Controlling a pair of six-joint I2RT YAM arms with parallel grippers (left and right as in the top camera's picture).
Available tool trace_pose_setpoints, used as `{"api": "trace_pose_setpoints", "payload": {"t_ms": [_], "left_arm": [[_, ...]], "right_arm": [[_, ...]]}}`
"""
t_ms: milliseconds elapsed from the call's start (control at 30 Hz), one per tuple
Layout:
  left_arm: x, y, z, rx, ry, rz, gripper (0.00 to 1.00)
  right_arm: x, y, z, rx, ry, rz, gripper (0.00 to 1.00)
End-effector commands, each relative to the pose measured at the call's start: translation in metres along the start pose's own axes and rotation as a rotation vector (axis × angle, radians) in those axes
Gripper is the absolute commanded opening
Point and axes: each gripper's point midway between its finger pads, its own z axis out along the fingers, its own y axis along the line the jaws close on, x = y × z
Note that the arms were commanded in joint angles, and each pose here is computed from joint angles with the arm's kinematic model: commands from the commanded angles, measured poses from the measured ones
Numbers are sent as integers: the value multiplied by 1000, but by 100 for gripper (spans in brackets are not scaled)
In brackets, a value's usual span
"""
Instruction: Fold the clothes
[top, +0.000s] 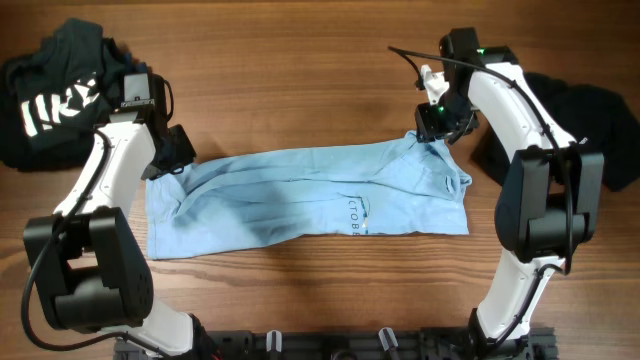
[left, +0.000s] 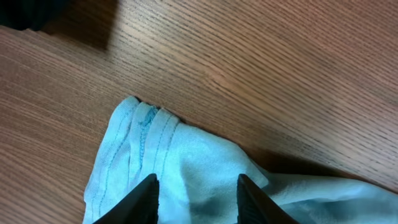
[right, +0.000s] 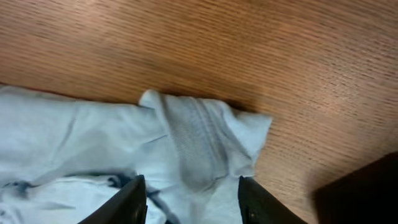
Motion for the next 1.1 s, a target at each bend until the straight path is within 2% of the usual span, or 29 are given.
{"api": "trace_pose_setpoints", "payload": {"t_ms": [0, 200, 233, 333, 367, 567, 700, 867, 1067], "left_arm": [[0, 1, -1, 10, -5, -8, 41], [0, 1, -1, 10, -5, -8, 41], [0, 1, -1, 10, -5, -8, 41], [0, 1, -1, 10, -5, -8, 41], [0, 1, -1, 10, -5, -8, 41], [0, 1, -1, 10, -5, -8, 41], [0, 1, -1, 10, -5, -8, 41], [0, 1, -1, 10, -5, -8, 41], [0, 1, -1, 10, -5, -8, 41]], "right_arm": [[4, -6, 5, 37, 3, -19, 47], [3, -9, 15, 51, -11, -30, 38], [2, -10, 15, 57, -16, -30, 34], [-6, -18, 14, 105, -47, -6, 9], [-9, -21, 14, 117, -57, 6, 5], [-32, -41, 8, 204, -163, 116, 4], [-39, -51, 5, 233, -216, 283, 4], [-32, -60, 3, 269, -224, 505, 4], [-25, -66, 2, 302, -223, 622, 4]]}}
